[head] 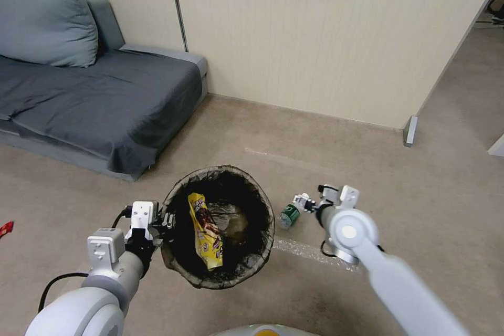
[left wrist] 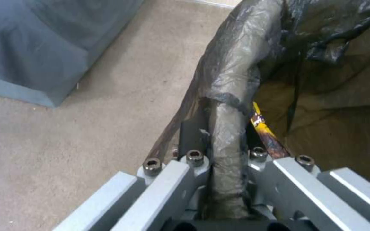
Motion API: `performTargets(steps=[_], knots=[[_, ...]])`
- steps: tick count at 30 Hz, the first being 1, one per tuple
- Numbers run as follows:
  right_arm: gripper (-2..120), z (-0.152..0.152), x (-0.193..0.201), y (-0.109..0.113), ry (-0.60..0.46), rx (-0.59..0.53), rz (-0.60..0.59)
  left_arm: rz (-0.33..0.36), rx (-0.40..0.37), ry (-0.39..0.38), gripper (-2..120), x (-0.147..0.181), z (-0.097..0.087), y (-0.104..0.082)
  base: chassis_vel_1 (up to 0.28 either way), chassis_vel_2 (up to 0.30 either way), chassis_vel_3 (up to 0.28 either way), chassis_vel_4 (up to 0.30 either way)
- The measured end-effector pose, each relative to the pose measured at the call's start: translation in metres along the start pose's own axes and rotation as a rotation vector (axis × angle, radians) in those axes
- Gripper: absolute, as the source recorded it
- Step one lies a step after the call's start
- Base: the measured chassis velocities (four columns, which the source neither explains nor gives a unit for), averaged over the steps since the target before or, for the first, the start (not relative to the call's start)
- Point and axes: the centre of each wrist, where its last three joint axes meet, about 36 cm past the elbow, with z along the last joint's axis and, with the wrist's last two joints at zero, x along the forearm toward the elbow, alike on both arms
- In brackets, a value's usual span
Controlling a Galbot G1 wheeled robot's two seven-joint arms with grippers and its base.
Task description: Pick up the trash bin, then pick up the garbage from the floor and place it into the trash bin.
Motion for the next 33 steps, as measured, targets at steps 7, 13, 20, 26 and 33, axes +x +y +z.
performTargets(steps=[7,13,20,26,33], knots=[[100,0.013,-0.042,0.009,0.039,-0.024,0.060,-0.002,-0.003,-0.004,1,0.000,-0.001,0.001,0.000,0.000,0.000,0.000],[100,0.014,-0.069,0.011,0.041,-0.020,0.091,-0.001,-0.002,-0.003,1,0.000,0.000,0.001,0.000,0.000,0.000,0.000],[100,0.011,-0.100,0.010,0.004,0.015,0.123,0.000,0.002,0.000,1,0.000,0.000,0.001,0.000,0.000,0.000,0.000],[100,0.007,-0.114,0.011,-0.023,0.051,0.105,0.000,0.011,-0.002,1,0.000,0.000,0.000,0.000,0.000,0.000,0.000],[100,0.008,-0.131,0.007,-0.004,0.052,0.119,0.001,0.016,-0.001,1,0.000,0.001,0.000,0.000,0.000,0.000,0.000]])
